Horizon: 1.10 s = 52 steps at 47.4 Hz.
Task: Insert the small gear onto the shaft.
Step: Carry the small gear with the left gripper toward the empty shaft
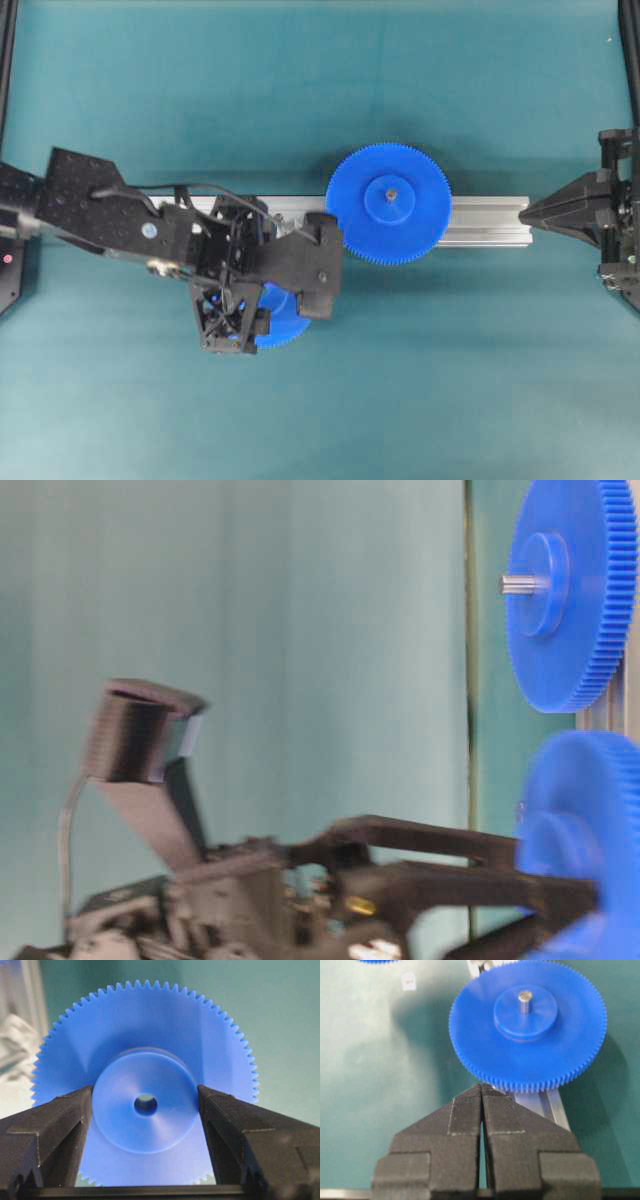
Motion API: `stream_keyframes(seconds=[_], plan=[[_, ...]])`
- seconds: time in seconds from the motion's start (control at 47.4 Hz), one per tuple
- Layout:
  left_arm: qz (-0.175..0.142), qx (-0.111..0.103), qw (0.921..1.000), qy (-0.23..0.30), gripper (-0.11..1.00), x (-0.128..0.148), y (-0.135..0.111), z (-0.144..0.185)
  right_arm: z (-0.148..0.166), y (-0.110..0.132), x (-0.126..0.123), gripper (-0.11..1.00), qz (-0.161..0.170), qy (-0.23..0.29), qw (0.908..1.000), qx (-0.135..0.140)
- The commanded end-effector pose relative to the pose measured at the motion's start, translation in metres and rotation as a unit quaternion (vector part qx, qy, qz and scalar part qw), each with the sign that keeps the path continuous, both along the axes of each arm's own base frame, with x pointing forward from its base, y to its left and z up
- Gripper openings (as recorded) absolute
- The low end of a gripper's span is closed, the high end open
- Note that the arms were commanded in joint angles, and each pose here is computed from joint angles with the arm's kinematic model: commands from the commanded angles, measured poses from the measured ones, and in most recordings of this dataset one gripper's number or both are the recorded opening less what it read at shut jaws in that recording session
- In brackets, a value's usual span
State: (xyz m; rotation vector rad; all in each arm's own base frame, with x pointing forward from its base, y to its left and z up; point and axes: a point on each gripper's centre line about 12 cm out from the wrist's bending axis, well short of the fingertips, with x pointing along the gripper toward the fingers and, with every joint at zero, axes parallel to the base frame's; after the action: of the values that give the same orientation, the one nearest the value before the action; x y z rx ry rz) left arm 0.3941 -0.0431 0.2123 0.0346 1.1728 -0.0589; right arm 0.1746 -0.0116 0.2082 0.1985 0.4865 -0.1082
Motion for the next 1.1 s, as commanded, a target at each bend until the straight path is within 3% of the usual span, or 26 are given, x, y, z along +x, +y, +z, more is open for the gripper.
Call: stream_keyframes(seconds=[0.0, 1.077], plan=[[0.005, -0.004, 0.9989, -0.047, 0.71, 0.003, 0.005, 0.036, 0.004, -0.001, 0.002, 0.01, -0.003, -0.008, 1.0, 0.002], [0.007, 0.019, 0.9987, -0.048, 0.71, 0.004, 0.039, 0.076, 0.006, -0.001, 0.002, 0.01, -0.003, -0.011, 0.9999, 0.002]])
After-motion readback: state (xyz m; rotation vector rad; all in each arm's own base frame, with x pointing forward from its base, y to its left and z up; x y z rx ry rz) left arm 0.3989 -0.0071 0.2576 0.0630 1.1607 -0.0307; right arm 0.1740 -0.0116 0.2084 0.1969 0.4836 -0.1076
